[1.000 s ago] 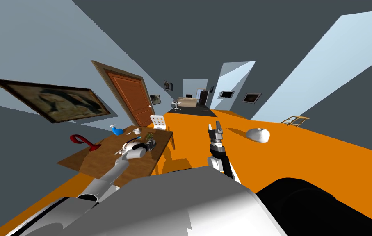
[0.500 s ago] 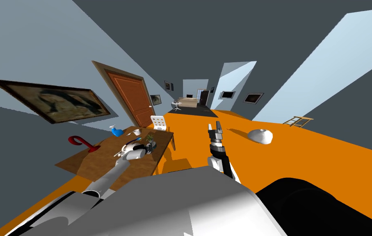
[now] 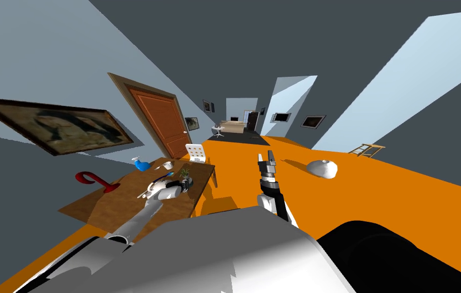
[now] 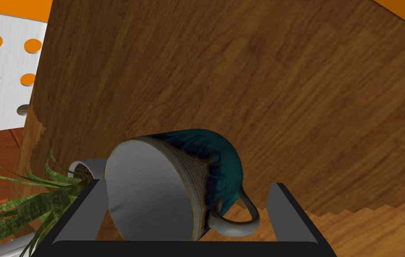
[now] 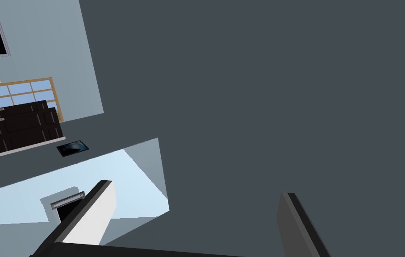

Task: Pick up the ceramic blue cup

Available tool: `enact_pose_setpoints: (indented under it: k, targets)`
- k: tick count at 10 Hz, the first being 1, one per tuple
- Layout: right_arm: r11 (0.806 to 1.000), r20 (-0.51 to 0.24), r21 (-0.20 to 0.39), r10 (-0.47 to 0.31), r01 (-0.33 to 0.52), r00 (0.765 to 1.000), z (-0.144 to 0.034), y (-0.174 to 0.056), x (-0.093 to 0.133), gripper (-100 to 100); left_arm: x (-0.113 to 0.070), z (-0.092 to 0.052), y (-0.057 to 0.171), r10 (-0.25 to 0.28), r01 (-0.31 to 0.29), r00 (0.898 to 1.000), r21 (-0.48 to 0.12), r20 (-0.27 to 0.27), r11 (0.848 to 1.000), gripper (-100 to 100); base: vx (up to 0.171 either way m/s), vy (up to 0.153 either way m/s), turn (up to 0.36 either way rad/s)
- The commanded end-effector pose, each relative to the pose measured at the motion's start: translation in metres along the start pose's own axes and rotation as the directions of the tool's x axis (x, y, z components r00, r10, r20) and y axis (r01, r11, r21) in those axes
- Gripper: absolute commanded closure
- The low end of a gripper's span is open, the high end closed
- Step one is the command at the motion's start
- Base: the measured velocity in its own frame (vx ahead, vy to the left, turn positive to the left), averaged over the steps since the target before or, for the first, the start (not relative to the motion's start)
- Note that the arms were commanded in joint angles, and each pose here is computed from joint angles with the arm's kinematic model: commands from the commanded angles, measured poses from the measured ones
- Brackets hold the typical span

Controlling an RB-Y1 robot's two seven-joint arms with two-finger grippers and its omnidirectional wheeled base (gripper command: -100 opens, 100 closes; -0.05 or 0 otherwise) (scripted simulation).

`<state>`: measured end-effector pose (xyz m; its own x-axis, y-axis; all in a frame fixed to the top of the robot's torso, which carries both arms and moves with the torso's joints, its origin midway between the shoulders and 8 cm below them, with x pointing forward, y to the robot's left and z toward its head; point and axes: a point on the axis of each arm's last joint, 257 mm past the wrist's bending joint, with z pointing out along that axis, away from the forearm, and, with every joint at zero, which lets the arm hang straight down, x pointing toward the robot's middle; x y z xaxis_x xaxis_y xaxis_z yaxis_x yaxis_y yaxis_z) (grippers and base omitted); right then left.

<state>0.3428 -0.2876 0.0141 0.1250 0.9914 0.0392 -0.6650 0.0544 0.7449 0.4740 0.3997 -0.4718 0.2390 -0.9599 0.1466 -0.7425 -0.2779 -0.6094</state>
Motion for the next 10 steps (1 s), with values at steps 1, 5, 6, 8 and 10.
enact_pose_setpoints:
  k: [1, 5, 6, 8, 10]
  targets:
    - [1.0, 0.0, 0.0, 0.0, 0.0, 1.0, 0.0, 0.0, 0.0, 0, 0.0, 0.0, 0.0, 0.0, 0.0, 1.0, 0.0, 0.0, 1.0, 100, 0.0, 0.0, 0.0]
    - [1.0, 0.0, 0.0, 0.0, 0.0, 1.0, 0.0, 0.0, 0.0, 0, 0.0, 0.0, 0.001, -0.005, 0.005, 1.0, -0.001, 0.0, 1.0, 100, 0.0, 0.0, 0.0]
    - [1.0, 0.0, 0.0, 0.0, 0.0, 1.0, 0.0, 0.0, 0.0, 0, 0.0, 0.0, 0.001, -0.005, 0.005, 1.0, -0.002, 0.0, 1.0, 0, 0.0, 0.0, 0.0]
    - [1.0, 0.0, 0.0, 0.0, 0.0, 1.0, 0.0, 0.0, 0.0, 0, -0.001, -0.007, -0.01, 0.005, -0.005, 1.0, -0.003, -0.004, 1.0, 100, -0.052, -0.022, 0.039]
    - [1.0, 0.0, 0.0, 0.0, 0.0, 1.0, 0.0, 0.0, 0.0, 0, -0.001, -0.005, -0.008, 0.003, -0.003, 1.0, -0.002, -0.003, 1.0, 0, -0.017, -0.009, 0.006]
